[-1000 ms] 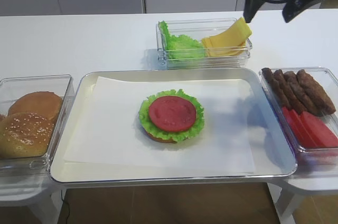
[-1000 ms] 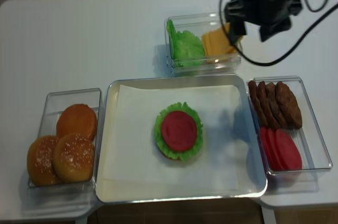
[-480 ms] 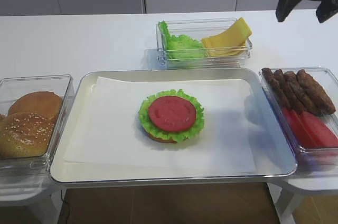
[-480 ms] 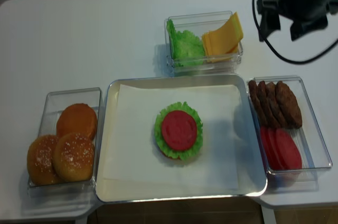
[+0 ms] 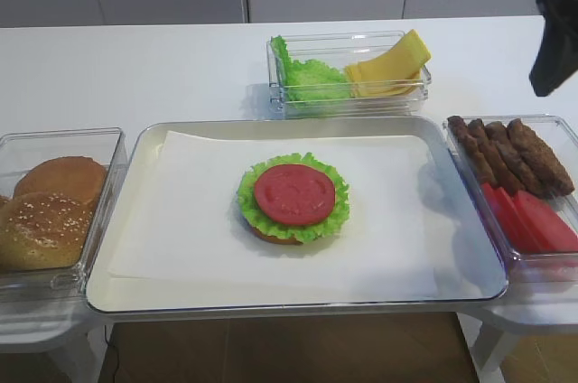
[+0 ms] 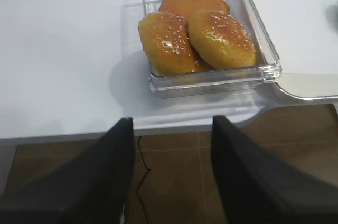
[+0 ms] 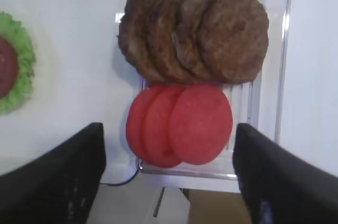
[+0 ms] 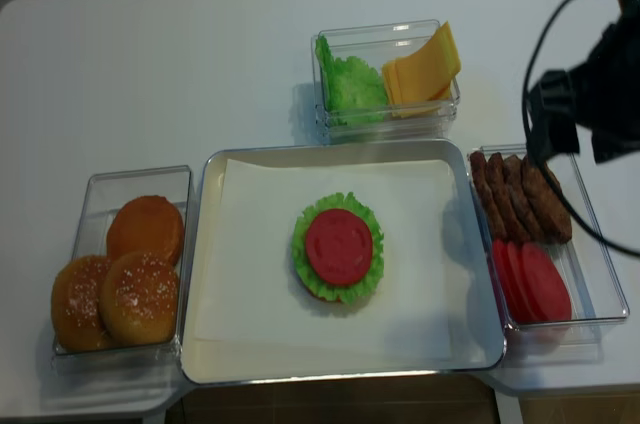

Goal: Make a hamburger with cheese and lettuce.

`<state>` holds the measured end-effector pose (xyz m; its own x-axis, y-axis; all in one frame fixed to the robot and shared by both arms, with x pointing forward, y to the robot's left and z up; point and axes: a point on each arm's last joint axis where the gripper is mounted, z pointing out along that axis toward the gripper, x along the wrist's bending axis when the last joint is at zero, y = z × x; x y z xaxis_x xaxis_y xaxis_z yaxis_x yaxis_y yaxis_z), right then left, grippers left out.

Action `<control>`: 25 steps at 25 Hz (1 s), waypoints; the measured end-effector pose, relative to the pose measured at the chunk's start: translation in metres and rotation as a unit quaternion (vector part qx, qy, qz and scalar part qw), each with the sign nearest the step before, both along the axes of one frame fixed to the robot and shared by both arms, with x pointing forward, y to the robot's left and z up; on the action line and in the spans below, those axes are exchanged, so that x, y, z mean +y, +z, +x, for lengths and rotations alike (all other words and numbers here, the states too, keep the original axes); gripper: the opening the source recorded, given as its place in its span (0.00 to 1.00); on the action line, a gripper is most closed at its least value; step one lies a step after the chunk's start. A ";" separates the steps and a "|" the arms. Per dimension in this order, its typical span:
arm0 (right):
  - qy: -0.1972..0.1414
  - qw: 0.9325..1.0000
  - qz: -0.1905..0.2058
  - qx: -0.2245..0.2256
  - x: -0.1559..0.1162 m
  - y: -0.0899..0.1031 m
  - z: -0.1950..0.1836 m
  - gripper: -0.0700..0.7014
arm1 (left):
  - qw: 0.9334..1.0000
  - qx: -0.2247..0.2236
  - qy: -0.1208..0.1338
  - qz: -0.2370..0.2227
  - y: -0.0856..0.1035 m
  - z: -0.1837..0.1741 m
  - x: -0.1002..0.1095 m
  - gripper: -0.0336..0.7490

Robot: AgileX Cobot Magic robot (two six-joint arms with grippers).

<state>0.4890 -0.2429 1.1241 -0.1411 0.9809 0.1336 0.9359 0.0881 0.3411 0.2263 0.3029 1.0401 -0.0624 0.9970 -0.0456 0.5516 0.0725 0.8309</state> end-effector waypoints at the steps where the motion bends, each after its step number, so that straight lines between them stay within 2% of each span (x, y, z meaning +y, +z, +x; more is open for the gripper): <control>1: 0.000 1.000 -0.001 -0.002 -0.002 0.000 -0.008 0.85 | 1.000 0.000 0.000 0.000 0.000 0.000 0.000 0.50; 7: 0.005 1.000 -0.002 -0.024 -0.010 0.001 -0.054 0.85 | 1.000 0.000 0.000 0.000 0.000 0.000 0.000 0.50; 15: 0.008 0.998 -0.002 -0.064 -0.023 -0.007 -0.120 0.84 | 1.000 0.000 0.000 0.000 0.000 0.000 0.000 0.50; 21: 0.009 0.994 0.006 -0.113 -0.032 -0.016 -0.168 0.83 | 1.000 0.000 0.000 0.000 0.000 0.000 0.000 0.50; 25: 0.029 0.989 -0.001 -0.143 -0.037 -0.026 -0.195 0.83 | 1.000 0.000 0.000 0.000 0.000 0.000 0.000 0.50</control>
